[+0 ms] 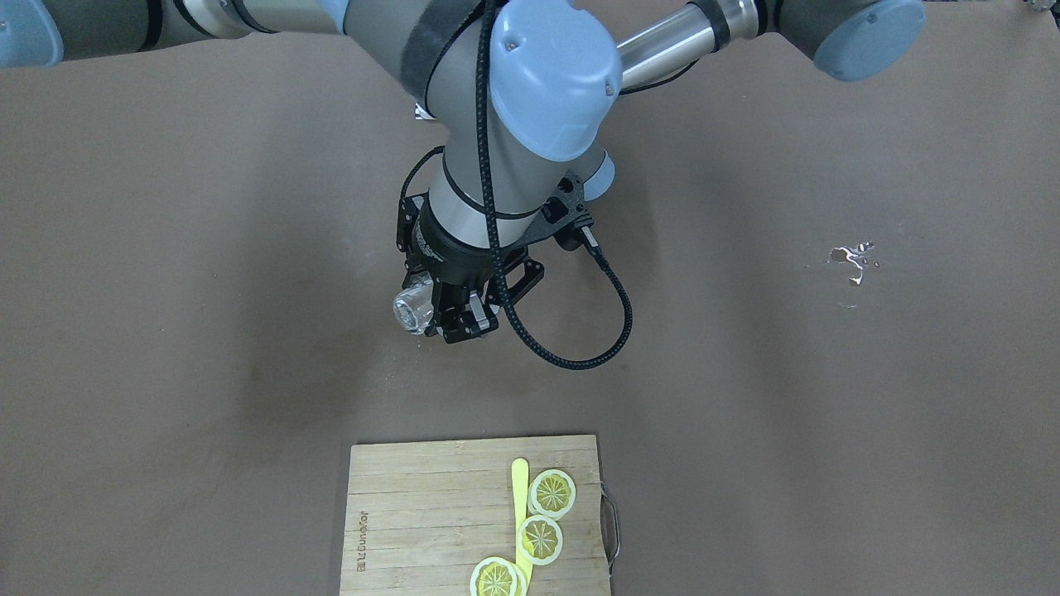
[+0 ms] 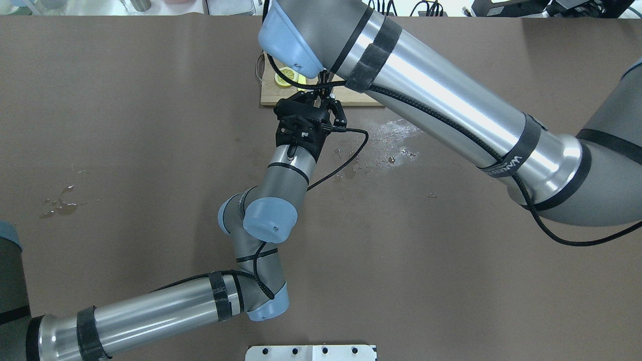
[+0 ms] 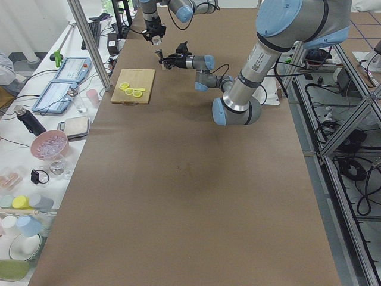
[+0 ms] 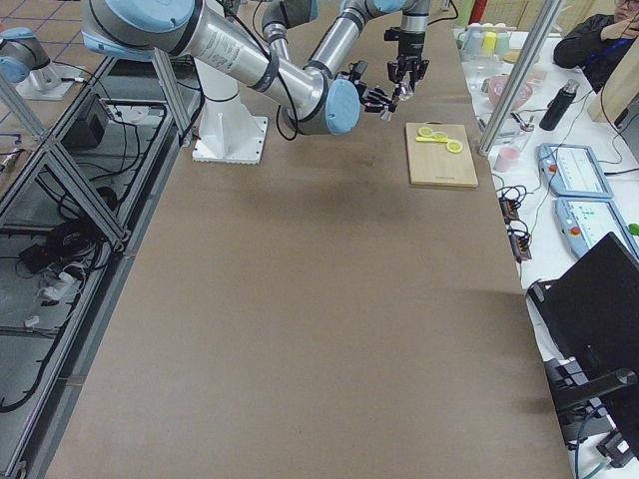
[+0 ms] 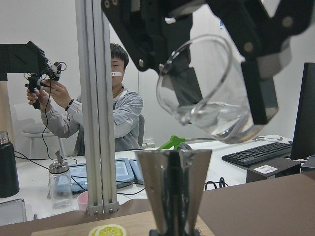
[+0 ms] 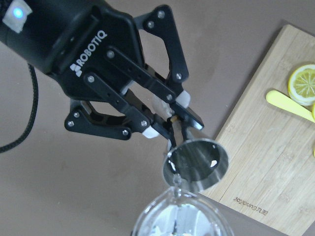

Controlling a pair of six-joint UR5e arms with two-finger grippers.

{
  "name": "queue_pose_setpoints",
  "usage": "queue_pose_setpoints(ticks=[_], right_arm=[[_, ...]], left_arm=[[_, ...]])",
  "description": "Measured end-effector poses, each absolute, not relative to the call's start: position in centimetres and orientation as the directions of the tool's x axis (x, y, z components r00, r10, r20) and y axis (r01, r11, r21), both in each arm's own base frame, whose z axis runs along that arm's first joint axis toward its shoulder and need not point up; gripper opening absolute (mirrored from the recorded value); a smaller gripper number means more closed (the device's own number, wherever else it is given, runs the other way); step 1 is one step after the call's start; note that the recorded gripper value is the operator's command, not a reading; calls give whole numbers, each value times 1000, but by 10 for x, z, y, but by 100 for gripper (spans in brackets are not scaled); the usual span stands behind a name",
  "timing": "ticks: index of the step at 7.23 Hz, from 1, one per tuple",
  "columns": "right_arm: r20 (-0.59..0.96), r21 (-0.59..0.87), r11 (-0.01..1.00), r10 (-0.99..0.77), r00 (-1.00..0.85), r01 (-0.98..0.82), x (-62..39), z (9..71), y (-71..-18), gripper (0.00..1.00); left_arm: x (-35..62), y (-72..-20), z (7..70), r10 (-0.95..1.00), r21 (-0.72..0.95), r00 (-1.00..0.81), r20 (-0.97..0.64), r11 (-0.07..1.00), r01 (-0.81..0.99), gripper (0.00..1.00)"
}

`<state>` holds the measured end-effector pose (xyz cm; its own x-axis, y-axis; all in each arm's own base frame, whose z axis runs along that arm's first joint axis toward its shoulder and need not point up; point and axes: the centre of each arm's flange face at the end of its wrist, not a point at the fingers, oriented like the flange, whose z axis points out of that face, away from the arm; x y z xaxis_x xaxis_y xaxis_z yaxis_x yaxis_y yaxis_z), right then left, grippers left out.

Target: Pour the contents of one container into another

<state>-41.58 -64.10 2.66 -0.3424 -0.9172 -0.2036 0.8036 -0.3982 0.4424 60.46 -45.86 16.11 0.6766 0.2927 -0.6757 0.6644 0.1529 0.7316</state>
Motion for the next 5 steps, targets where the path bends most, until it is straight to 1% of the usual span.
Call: queue_pose_setpoints(ticks=[2,4,5], right_arm=[[-189,511,-341,-940,-284,789,-378,43,-648,0],[-163,639,-257,-966,-199,725,-340,71,-655,0],[-160,681,-232,-973,-168,695,-322,92,-654,0]], left_arm=[[605,-459,164,296,754,699,-650,144,640,0],[600,-457,168,311,784,728,-612,115,610,0],[595,-456,172,314,782,726,-612,102,615,0]])
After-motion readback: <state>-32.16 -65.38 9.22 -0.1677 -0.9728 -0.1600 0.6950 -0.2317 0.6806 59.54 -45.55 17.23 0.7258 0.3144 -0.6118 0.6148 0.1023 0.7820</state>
